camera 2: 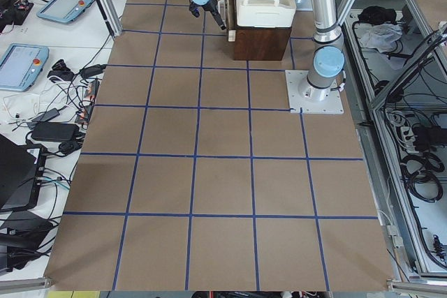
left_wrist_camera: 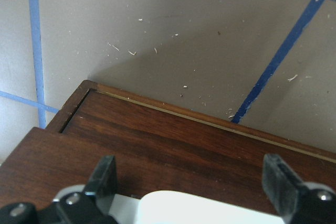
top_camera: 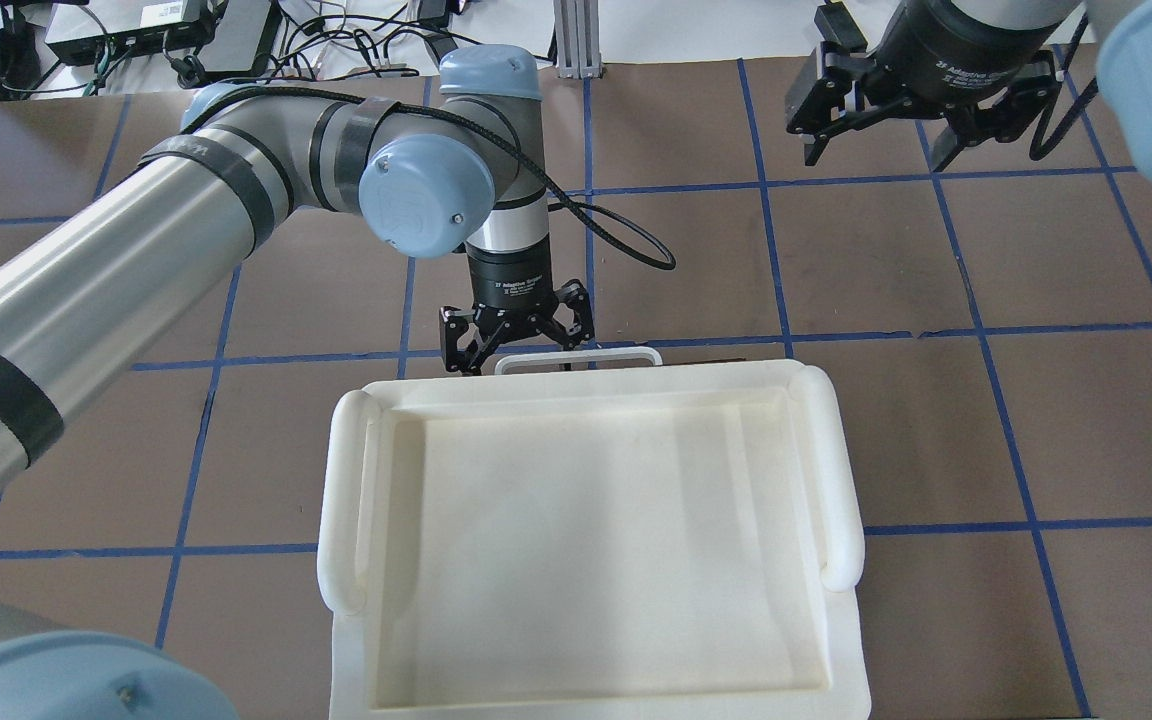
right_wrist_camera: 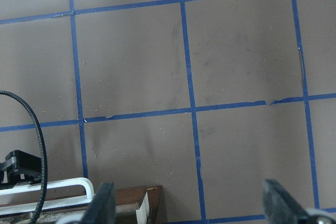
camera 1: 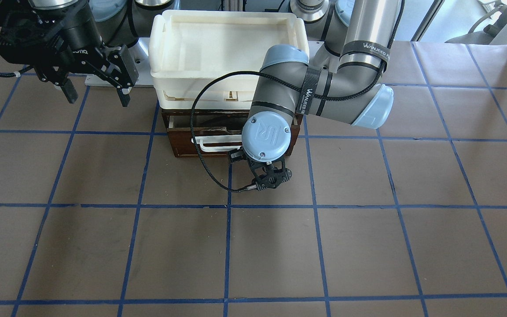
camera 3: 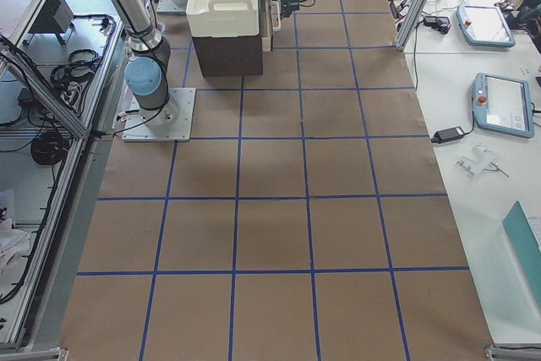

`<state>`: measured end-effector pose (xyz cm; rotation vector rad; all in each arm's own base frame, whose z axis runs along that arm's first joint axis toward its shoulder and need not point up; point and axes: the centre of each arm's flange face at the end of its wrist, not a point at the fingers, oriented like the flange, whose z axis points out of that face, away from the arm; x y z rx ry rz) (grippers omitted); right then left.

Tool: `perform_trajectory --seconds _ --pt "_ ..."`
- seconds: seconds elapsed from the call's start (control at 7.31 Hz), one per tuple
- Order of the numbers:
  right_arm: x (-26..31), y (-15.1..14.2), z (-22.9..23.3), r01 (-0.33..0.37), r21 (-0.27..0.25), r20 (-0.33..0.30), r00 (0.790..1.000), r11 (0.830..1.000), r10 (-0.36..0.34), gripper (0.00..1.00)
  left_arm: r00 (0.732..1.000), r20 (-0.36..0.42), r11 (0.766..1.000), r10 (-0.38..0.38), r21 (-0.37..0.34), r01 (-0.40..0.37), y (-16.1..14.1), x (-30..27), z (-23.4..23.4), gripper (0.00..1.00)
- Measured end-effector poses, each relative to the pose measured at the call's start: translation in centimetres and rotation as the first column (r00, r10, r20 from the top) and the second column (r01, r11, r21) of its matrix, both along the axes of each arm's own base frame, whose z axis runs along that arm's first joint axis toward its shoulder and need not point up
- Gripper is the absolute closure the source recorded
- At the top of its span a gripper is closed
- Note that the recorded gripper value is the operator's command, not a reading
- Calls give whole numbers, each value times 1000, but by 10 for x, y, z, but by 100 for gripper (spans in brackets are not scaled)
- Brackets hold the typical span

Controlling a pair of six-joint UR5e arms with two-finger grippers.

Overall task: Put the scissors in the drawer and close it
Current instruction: 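Keep pushing the drawer with the left gripper until fully shut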

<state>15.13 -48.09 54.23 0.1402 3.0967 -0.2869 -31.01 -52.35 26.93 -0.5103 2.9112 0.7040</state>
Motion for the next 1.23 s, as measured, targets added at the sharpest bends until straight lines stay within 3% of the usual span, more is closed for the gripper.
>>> perform_trajectory --seconds 1.23 --pt "0 1 1 0 -1 0 1000 1000 0 0 1000 23 1000 6 23 -6 23 -4 -4 0"
